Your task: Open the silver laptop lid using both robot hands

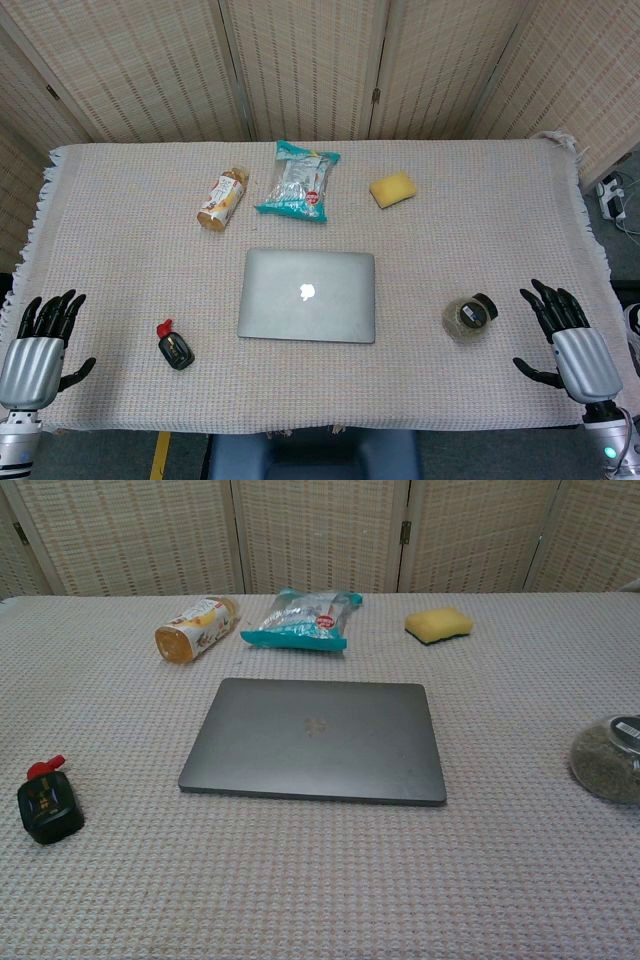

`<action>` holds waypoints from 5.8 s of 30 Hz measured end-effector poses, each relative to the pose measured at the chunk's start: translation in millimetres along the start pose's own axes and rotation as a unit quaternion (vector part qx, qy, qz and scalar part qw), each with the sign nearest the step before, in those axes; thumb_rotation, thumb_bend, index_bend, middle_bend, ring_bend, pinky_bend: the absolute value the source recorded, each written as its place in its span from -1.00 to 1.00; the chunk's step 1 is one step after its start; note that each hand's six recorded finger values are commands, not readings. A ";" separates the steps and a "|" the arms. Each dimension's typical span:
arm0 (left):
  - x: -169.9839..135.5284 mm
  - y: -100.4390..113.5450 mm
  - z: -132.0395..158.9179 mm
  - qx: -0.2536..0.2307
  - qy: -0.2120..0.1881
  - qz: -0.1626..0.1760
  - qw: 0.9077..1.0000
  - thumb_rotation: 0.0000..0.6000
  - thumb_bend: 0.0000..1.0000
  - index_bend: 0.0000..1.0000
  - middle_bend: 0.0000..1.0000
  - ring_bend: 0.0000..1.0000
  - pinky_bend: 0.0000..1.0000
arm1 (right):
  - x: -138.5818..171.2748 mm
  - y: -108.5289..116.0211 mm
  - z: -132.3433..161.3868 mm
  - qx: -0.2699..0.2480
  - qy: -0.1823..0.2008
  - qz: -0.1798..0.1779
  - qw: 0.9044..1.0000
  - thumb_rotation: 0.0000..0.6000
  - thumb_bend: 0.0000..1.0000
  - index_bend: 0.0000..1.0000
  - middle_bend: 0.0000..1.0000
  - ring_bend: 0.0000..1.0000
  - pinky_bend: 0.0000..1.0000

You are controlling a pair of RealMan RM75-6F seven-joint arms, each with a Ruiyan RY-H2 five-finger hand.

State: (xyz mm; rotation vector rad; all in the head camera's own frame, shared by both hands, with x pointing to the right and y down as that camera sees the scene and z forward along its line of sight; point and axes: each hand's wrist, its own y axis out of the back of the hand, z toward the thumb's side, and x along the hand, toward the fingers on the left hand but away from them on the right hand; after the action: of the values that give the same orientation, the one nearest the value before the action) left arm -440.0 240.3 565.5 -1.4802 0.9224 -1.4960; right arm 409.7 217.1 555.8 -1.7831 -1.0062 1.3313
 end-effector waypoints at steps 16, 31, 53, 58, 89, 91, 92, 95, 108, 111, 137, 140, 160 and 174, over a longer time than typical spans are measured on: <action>2.0 0.1 2.6 -0.017 -0.023 0.006 1.000 1.00 -0.52 -0.75 -0.76 -0.71 -1.00 | -10.2 -11.1 27.9 0.002 0.063 0.027 0.998 1.00 -0.58 -1.00 -1.00 -0.92 -1.00; -0.3 0.3 10.0 -0.034 -0.077 0.005 0.996 1.00 -0.52 -0.68 -0.65 -0.61 -1.00 | -54.3 -49.6 122.2 0.017 0.209 0.098 0.973 1.00 -0.58 -1.00 -1.00 -0.93 -1.00; 11.3 4.2 43.5 -0.034 -0.159 0.007 0.987 1.00 -0.52 -0.65 -0.63 -0.59 -1.00 | -149.6 -146.6 268.6 0.041 0.298 0.172 0.938 1.00 -0.58 -1.00 -1.00 -1.00 -1.00; 13.5 3.9 45.0 -0.034 -0.161 0.006 0.986 1.00 -0.52 -0.65 -0.63 -0.59 -1.00 | -163.6 -162.4 289.4 0.048 0.303 0.178 0.935 1.00 -0.58 -1.00 -1.00 -1.00 -1.00; 17.0 -7.3 38.1 -0.044 -0.151 -0.004 0.988 1.00 -0.52 -0.65 -0.63 -0.59 -1.00 | -194.7 -199.8 314.1 0.099 0.283 0.194 0.934 1.00 -0.53 -1.00 -1.00 -1.00 -1.00; 17.0 -7.4 37.4 -0.045 -0.150 -0.004 0.988 1.00 -0.52 -0.65 -0.63 -0.59 -1.00 | -195.5 -198.9 315.1 0.098 0.283 0.192 0.935 1.00 -0.46 -1.00 -1.00 -1.00 -1.00; 16.9 -7.6 37.2 -0.045 -0.150 -0.004 0.988 1.00 -0.52 -0.65 -0.63 -0.59 -1.00 | -195.7 -198.6 315.4 0.099 0.283 0.191 0.935 1.00 -0.41 -1.00 -1.00 -1.00 -1.00; 16.7 -8.3 37.9 -0.046 -0.152 -0.004 0.987 1.00 -0.52 -0.65 -0.63 -0.59 -1.00 | -196.0 -198.6 316.1 0.103 0.284 0.190 0.934 1.00 -0.30 -1.00 -1.00 -1.00 -1.00; 17.4 -22.8 52.7 -0.057 -0.184 -0.006 0.981 1.00 -0.48 -0.61 -0.54 -0.51 -0.87 | -193.8 -194.4 320.4 0.131 0.292 0.160 0.934 1.00 0.10 -1.00 -1.00 -1.00 -1.00; 14.8 -30.5 66.2 -0.066 -0.217 -0.012 0.974 1.00 -0.45 -0.53 -0.48 -0.45 -0.82 | -192.9 -190.7 322.5 0.144 0.293 0.147 0.934 1.00 0.10 -1.00 -1.00 -1.00 -1.00; 55.6 -97.5 196.6 -0.023 -0.359 -0.172 0.917 1.00 0.47 -1.00 -0.92 -0.95 -1.00 | -192.2 -164.7 335.1 0.197 0.263 0.098 0.939 1.00 0.10 -1.00 -1.00 -1.00 -1.00; 63.6 -103.7 200.4 -0.026 -0.347 -0.186 0.919 1.00 0.47 -1.00 -0.94 -0.97 -1.00 | -192.7 -164.3 336.0 0.201 0.262 0.096 0.939 1.00 0.10 -1.00 -1.00 -1.00 -1.00; 104.9 -134.7 212.5 -0.042 -0.283 -0.230 0.930 1.00 0.47 -1.00 -0.98 -1.00 -1.00 | -194.1 -165.7 341.5 0.215 0.258 0.090 0.938 1.00 0.10 -1.00 -1.00 -1.00 -1.00; 112.9 -140.1 213.8 -0.030 -0.263 -0.241 0.934 1.00 0.47 -0.94 -0.98 -1.00 -1.00 | -196.0 -173.9 337.3 0.225 0.251 0.098 0.937 1.00 0.10 -1.00 -1.00 -1.00 -1.00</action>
State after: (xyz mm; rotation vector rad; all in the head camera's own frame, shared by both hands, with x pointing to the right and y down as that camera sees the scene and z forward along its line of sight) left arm -231.5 202.3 747.6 -2.1194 0.2915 -1.2825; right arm 17.4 150.0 711.0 -1.7523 -0.2267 1.0258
